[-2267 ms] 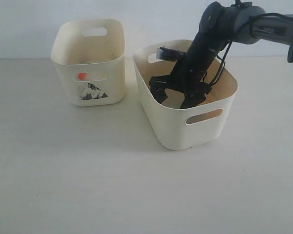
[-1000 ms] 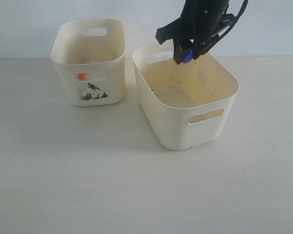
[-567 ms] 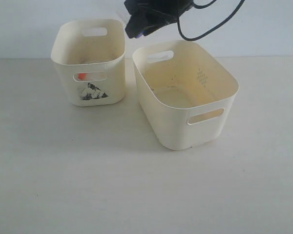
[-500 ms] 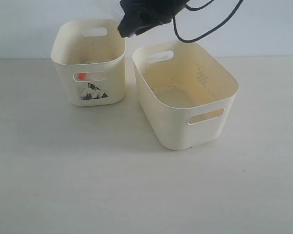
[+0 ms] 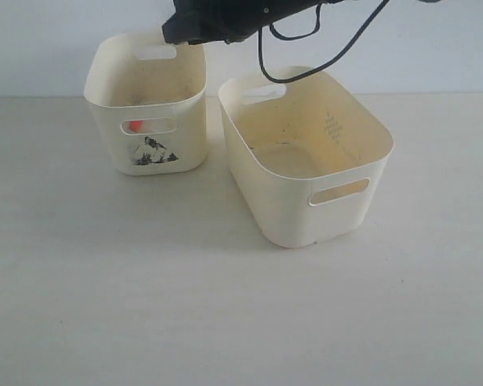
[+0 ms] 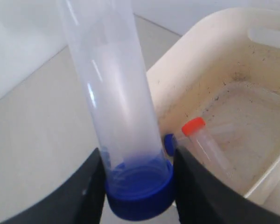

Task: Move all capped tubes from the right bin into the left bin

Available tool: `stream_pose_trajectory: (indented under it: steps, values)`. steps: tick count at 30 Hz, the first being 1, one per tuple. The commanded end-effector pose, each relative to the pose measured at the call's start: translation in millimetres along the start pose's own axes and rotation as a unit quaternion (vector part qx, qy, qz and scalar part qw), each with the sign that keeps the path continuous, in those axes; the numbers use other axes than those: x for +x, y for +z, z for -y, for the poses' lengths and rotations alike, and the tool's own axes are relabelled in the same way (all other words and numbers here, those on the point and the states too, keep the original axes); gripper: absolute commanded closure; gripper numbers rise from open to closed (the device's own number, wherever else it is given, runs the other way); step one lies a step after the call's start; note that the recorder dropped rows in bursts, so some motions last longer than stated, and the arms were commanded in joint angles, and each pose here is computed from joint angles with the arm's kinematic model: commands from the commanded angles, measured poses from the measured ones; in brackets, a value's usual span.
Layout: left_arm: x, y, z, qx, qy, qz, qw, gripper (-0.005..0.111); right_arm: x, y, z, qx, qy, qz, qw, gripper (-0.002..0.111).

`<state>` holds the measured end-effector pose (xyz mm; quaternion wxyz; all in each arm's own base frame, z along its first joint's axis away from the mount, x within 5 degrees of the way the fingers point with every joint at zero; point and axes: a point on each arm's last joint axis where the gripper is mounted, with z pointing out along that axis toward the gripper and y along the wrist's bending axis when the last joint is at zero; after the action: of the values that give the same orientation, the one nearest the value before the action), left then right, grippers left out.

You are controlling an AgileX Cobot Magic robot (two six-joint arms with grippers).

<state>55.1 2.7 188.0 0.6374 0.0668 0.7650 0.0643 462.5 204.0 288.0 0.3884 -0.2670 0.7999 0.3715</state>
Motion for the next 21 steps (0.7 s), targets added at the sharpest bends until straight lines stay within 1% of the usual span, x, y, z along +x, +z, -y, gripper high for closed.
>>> stream_pose_trajectory:
  steps: [1,4,5,6,7,8,9,11,12,13,14,16,18,21]
  values:
    - [-2,0,0.0,0.001,-0.008,0.006,1.0,0.102,-3,6,-1,0.004,0.01,0.026,1.0,0.109]
    - [-2,0,0.0,0.001,-0.008,0.006,1.0,0.102,0,14,-4,0.006,0.009,0.026,1.0,0.107]
    - [-2,0,0.0,0.001,-0.008,0.006,1.0,0.102,0,16,-6,0.008,0.003,0.028,1.0,0.104]
    - [-2,0,0.0,0.001,-0.008,0.006,1.0,0.102,1,20,-8,0.008,-0.005,0.028,1.0,0.098]
    - [-2,0,0.0,0.001,-0.008,0.006,1.0,0.102,1,21,-10,0.011,-0.013,0.03,0.999,0.089]
    - [-2,0,0.0,0.001,-0.008,0.006,1.0,0.102,0,24,-11,0.02,-0.016,0.036,0.999,0.077]
    - [-2,0,0.0,0.001,-0.008,0.006,1.0,0.102,-1,25,-11,0.03,-0.016,0.044,0.998,0.061]
    - [-2,0,0.0,0.001,-0.008,0.006,1.0,0.102,-2,27,-8,0.053,0.0,0.058,0.997,0.037]
    - [-2,0,0.0,0.001,-0.008,0.006,1.0,0.102,-2,28,-7,0.055,0.021,0.059,0.997,0.035]
    - [-2,0,0.0,0.001,-0.008,0.006,1.0,0.102,-1,28,-7,0.055,0.036,0.054,0.996,0.038]
    - [-2,0,0.0,0.001,-0.008,0.006,1.0,0.102,1,28,-5,0.056,0.051,0.044,0.996,0.047]
    - [-2,0,0.0,0.001,-0.008,0.006,1.0,0.102,2,25,-7,0.061,0.063,0.028,0.996,0.074]
    - [-2,0,0.0,0.001,-0.008,0.006,1.0,0.102,2,21,-12,0.053,0.053,0.012,0.997,0.108]
    - [-2,0,0.0,0.001,-0.008,0.006,1.0,0.102,-2,13,-18,0.058,0.022,-0.007,0.998,0.107]
